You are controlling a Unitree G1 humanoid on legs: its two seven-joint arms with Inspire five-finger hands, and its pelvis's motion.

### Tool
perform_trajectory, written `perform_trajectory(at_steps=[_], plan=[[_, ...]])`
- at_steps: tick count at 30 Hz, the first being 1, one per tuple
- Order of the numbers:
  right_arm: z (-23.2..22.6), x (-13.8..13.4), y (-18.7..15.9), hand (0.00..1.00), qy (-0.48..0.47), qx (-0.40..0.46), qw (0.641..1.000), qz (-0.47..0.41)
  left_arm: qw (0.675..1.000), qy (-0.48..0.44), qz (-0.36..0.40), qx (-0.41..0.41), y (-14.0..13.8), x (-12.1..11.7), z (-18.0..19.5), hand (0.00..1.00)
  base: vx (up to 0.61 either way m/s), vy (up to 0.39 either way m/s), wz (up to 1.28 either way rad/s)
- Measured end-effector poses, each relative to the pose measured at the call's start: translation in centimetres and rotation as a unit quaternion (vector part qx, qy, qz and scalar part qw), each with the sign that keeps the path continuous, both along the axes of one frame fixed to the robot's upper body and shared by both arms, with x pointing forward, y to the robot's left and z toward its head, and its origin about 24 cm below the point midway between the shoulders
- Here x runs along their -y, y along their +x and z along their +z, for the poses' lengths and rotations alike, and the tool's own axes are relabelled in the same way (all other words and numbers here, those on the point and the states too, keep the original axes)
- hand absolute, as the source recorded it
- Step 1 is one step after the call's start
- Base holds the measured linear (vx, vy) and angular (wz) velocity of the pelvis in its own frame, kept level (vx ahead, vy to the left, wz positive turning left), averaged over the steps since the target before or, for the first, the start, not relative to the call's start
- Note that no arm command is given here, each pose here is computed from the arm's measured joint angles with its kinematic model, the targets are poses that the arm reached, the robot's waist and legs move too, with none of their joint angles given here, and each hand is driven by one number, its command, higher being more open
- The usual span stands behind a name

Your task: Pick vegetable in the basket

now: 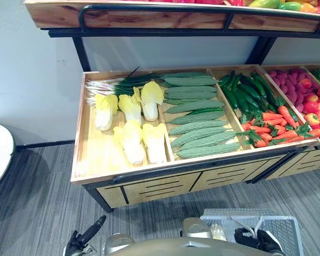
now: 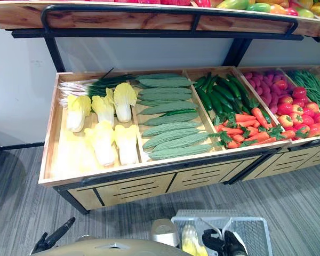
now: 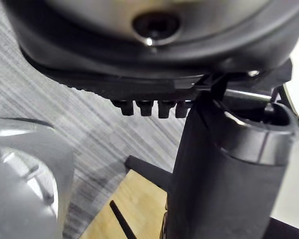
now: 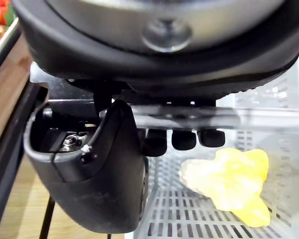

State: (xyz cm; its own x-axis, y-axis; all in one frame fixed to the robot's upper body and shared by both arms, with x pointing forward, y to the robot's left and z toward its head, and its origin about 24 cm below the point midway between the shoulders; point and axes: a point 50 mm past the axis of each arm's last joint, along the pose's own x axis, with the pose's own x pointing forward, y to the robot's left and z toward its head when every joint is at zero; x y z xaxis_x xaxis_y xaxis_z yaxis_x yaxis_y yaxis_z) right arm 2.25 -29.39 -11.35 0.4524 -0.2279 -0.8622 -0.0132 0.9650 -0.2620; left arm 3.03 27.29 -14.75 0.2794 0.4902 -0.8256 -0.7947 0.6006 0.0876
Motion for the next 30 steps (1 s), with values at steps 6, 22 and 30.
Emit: perform_trajectory(at_steps=[6,22,30], plan=[[-0.6,-1.1,-3.1,0.0,0.022,-0.03,0.998,-0.043,0.999,0.036,0.002,-0.028,-0.8,-3.0,0.9,1.0,-0.14,0.034,-0.54],[-1.0,0.1,1.8,0.0,-0.003,-0.037,0.999,0.006,1.0,-0.004,0.011,0.01,-0.1,1.7,-0.3,1.0,-0.03,-0.095,-0.78],[0.7,-0.4,6.3,0.0,-0.004,0.084,0.996,0.0,0.999,-0.023,0.031,-0.011,-2.2,3.1,-0.8,1.0,0.04,-0.078,-0.46]])
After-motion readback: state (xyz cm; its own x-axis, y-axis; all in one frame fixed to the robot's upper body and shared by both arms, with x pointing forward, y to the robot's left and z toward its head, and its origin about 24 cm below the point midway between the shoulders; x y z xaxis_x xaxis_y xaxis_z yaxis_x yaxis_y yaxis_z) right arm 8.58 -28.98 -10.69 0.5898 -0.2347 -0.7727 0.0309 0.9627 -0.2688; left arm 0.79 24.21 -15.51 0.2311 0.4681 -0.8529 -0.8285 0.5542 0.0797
